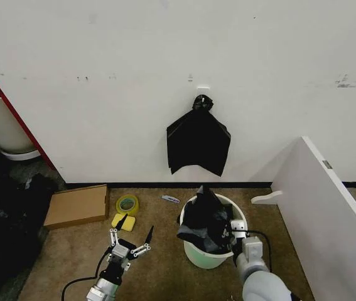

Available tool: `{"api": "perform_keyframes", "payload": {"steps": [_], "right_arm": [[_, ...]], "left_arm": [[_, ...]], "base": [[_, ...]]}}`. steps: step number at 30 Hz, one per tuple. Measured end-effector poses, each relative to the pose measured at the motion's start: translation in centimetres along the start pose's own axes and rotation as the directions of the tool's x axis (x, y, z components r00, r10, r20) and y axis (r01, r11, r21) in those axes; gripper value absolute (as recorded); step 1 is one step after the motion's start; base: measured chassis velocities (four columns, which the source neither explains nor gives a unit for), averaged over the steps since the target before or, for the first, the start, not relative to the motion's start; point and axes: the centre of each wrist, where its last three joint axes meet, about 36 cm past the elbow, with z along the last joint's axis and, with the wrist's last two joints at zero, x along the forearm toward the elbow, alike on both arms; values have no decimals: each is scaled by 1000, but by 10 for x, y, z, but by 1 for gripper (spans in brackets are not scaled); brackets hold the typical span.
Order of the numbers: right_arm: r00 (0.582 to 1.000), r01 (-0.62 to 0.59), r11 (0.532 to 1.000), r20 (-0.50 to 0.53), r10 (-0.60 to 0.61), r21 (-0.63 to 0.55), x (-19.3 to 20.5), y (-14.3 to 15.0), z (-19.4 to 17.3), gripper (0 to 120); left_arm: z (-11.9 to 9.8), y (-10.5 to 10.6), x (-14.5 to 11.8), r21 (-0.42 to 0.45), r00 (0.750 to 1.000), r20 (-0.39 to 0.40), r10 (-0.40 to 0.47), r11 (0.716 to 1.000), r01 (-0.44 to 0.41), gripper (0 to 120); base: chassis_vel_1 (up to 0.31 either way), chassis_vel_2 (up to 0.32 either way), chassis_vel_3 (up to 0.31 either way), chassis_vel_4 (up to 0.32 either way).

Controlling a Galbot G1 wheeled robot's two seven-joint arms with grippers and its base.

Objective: Place the garbage bag over the trash bin.

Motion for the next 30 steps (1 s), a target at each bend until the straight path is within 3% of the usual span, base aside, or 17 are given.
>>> {"api": "perform_keyframes", "payload": {"steps": [7,11,13,18,23,26,27,30], "right_arm": [[1000,26,998,-9,-27,-61,5,3,-13,0],[997,58,989,-33,-63,-136,11,9,-22,0],[997,62,988,-36,-68,-145,13,10,-23,0],[996,74,983,-42,-82,-167,18,11,-31,0],[996,76,983,-40,-84,-167,17,10,-34,0],[996,76,982,-41,-84,-170,16,11,-35,0],[996,76,982,-42,-84,-171,16,11,-35,0],[996,76,982,-41,-84,-171,17,11,-35,0]], "left_arm": [[1,11,-19,-4,980,58,190,982,-190,100],[6,39,-46,-35,921,82,381,925,-379,100],[7,42,-49,-39,914,81,397,918,-395,100],[11,58,-71,-63,865,72,496,868,-492,100],[14,63,-83,-69,844,66,532,846,-528,100],[18,59,-91,-68,802,69,593,805,-589,93],[19,57,-94,-70,796,69,601,799,-598,87],[21,55,-96,-72,793,69,605,796,-601,83]], "base": [[0,0,0,0],[0,0,0,0],[0,0,0,0],[0,0,0,0],[0,0,0,0],[0,0,0,0],[0,0,0,0],[0,0,0,0]]}}
